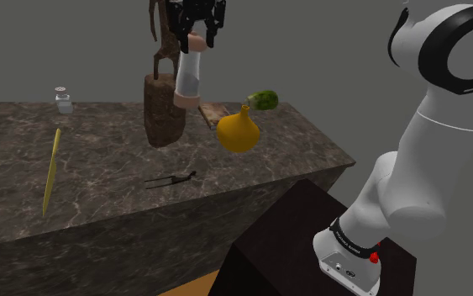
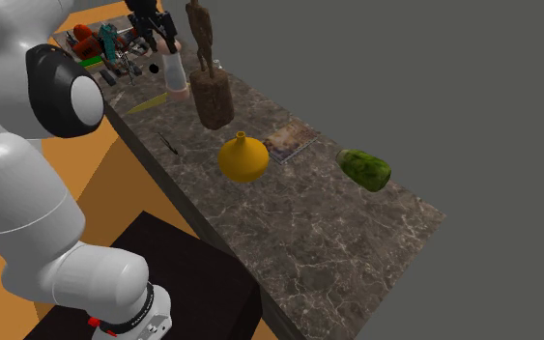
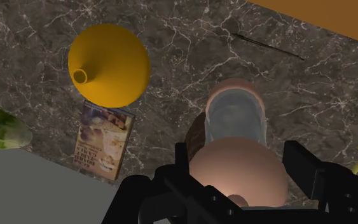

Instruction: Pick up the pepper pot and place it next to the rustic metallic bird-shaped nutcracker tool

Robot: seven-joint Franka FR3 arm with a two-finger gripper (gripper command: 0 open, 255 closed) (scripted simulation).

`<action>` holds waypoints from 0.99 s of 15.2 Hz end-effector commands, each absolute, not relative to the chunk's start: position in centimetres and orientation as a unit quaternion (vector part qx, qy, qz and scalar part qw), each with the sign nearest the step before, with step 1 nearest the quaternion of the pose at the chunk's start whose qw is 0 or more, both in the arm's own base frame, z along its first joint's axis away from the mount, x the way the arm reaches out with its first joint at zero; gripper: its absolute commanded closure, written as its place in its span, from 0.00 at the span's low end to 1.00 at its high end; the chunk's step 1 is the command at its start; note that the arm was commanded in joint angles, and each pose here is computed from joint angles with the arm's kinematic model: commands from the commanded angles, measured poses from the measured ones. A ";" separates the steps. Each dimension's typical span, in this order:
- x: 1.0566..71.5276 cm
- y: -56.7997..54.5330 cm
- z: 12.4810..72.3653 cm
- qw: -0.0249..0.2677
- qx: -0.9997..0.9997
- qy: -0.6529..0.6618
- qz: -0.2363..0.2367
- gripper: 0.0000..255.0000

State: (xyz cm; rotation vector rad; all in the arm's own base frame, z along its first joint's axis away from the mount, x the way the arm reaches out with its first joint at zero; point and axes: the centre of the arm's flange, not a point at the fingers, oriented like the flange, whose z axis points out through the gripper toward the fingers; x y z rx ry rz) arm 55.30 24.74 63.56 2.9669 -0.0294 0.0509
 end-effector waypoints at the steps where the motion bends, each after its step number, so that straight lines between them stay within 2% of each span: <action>1: 55.3 24.8 62.5 0.087 0.996 -0.010 0.017 1.00; 15: 55.3 24.8 55.1 0.087 0.996 -0.010 0.017 1.00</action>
